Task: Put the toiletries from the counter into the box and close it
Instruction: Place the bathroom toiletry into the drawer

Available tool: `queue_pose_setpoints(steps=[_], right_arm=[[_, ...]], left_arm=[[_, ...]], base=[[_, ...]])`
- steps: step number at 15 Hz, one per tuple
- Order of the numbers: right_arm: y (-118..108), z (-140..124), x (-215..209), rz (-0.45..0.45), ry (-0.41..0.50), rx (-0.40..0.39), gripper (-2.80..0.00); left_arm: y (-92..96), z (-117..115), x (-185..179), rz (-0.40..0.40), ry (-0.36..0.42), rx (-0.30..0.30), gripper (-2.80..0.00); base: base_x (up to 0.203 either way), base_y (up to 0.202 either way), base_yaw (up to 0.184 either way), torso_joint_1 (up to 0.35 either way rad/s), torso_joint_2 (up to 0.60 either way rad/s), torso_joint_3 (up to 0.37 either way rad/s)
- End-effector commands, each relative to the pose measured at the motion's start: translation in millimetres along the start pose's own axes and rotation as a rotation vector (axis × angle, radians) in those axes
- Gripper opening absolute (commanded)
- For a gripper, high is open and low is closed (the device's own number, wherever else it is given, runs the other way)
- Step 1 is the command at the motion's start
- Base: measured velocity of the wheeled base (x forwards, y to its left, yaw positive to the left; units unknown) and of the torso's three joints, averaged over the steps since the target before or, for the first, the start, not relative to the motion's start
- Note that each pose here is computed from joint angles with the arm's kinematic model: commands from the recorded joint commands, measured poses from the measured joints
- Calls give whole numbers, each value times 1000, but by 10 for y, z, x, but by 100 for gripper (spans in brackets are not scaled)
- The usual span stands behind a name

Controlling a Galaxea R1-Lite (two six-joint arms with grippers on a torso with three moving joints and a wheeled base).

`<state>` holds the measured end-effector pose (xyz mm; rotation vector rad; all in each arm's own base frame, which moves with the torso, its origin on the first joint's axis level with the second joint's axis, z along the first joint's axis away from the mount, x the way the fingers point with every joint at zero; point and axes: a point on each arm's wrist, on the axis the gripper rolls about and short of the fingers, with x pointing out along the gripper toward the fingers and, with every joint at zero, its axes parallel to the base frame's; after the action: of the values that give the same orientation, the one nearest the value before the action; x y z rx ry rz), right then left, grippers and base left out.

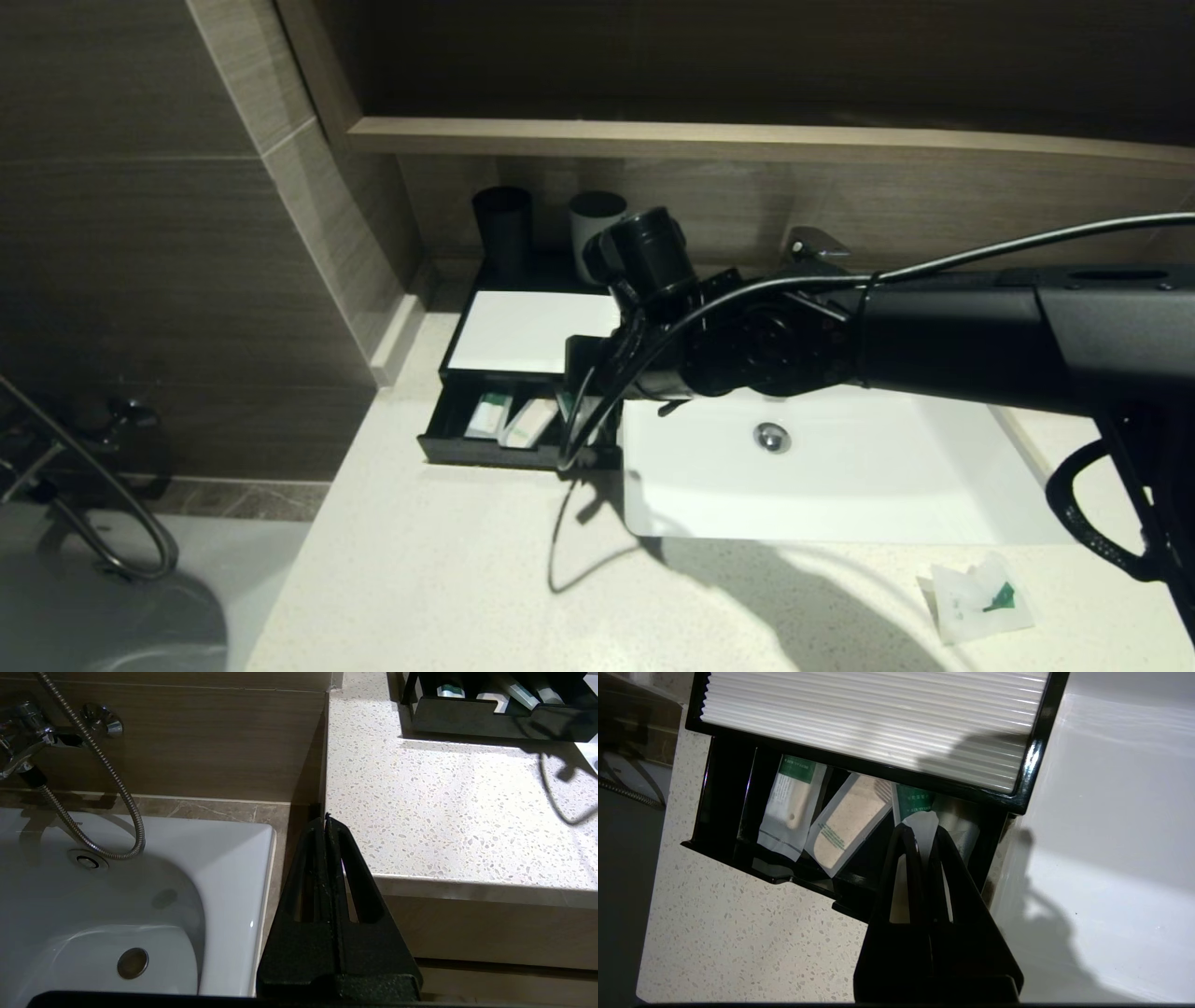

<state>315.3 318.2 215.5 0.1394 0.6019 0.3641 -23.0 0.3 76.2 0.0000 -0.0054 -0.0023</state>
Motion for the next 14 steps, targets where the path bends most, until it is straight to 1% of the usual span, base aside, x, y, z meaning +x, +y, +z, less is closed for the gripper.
queue_pose_setpoints(steps=[1,4,7,9,12,14], right_arm=[[28,-36,75,6,-1,-17,-280],[75,13,113,46,-69,-10,-280],[161,-25,118,69,-81,-49,-280],[243,-60,147,94,-105,-75,-280],[301,-112,270,117,-144,-83,-280],[325,-201,387,115,-140,-106,-280]], left_arm=[[0,0,0,1,-1,0,-280],[0,0,0,1,-1,0,-280],[0,0,0,1,-1,0,-280],[0,0,0,1,0,0,-280],[0,0,0,1,-1,0,-280],[0,0,0,1,-1,0,-280]], base=[[0,0,0,0,0,0],[0,0,0,0,0,0],[0,0,0,0,0,0],[0,0,0,0,0,0],[0,0,0,0,0,0],[0,0,0,0,0,0]])
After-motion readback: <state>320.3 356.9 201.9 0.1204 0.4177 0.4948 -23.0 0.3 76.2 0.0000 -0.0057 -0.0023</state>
